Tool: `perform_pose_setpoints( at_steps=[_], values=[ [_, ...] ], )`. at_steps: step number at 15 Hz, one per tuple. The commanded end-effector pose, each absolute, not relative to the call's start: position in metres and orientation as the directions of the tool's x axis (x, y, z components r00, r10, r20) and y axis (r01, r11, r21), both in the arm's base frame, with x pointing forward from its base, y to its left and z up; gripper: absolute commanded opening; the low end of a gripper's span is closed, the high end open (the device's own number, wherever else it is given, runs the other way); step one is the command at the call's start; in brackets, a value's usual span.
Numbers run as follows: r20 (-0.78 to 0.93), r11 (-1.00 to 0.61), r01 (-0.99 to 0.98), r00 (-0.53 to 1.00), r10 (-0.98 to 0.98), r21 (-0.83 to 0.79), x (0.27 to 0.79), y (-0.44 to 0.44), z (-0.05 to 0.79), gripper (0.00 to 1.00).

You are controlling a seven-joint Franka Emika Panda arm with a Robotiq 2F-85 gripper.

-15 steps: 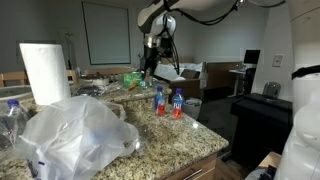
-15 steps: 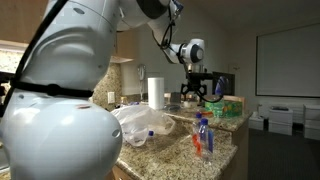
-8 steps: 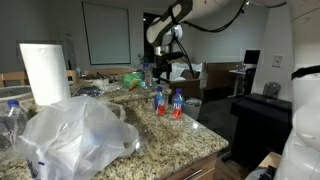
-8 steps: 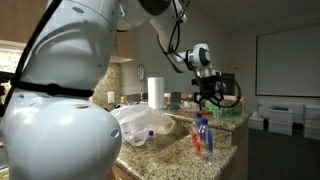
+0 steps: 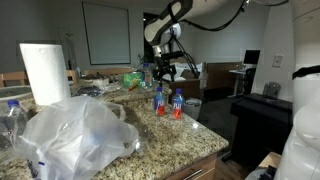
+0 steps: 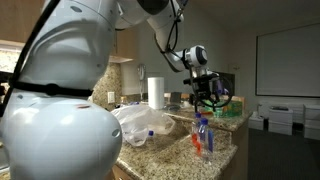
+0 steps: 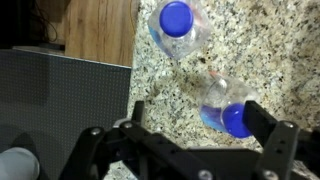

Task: Pick up the three bottles and put them in the plastic bag.

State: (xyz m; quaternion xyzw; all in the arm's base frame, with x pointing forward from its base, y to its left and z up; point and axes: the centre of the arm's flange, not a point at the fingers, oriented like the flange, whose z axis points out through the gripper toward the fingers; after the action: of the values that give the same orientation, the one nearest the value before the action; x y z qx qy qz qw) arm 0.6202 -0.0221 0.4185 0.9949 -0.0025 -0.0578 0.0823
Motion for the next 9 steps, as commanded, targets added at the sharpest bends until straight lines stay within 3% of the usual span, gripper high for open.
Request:
perform_pose_setpoints(
  at_steps=[1,9],
  values=[
    [-0.103,-0.984,-0.065,0.991,-0.084,0.168,0.610,-0.019,0.436,1.00],
    [-0.123,-0.997,-0.070,0.990,-0.074,0.035,0.607,-0.012,0.423,1.00]
  ],
)
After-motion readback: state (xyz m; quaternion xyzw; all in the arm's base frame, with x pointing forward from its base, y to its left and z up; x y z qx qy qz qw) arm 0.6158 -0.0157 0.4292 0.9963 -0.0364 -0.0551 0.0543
